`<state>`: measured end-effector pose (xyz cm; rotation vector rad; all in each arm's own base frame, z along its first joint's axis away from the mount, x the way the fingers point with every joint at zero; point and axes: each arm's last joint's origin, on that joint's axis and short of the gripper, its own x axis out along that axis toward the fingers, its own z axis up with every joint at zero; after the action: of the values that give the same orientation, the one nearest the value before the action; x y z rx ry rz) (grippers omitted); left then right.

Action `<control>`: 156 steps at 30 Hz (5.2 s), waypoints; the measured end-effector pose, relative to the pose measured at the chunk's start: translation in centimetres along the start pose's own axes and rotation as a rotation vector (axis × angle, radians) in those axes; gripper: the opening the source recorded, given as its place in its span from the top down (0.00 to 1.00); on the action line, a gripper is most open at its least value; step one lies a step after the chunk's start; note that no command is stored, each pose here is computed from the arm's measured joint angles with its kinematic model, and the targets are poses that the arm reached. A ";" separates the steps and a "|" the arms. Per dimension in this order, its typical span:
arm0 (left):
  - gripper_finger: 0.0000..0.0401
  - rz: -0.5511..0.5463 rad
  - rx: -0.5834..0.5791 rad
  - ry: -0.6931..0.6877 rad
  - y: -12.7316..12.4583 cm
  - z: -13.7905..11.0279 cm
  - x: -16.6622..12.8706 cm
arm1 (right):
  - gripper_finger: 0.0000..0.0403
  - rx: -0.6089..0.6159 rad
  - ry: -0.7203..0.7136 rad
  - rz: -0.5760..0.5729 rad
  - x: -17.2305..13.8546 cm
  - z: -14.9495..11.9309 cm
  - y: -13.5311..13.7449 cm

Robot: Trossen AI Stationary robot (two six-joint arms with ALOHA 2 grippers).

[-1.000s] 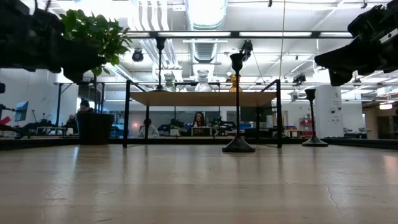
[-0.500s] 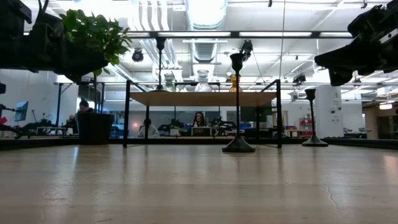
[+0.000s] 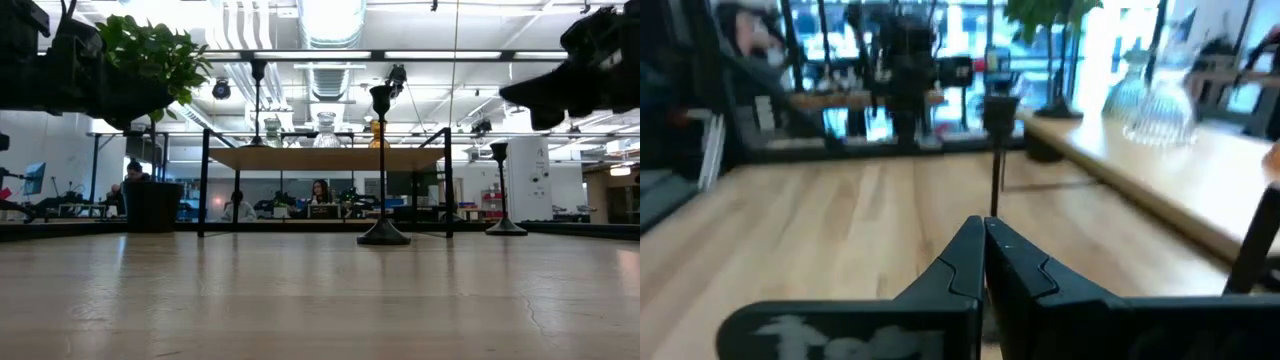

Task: Pick & Place candle stick holders
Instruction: Put the right black candle holder on the shelf aligned with the orange candle holder

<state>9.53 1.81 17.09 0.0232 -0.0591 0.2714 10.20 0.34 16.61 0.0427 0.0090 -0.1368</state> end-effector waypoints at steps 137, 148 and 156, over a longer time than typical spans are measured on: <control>0.48 -0.001 0.001 0.008 0.0 0.1 0.0 | 0.97 0.248 0.342 -1.266 3.7 -2.4 -11.8; 0.48 -0.001 0.000 0.007 0.0 0.1 0.0 | 0.97 0.254 0.268 -1.256 4.0 -1.4 -11.9; 0.48 -0.001 0.001 0.007 0.0 0.1 0.0 | 0.97 0.178 0.319 -1.243 4.0 0.6 -11.9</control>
<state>9.50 1.80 17.16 0.0228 -0.0521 0.2702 12.59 -12.05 16.69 0.2337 0.3457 -1.3735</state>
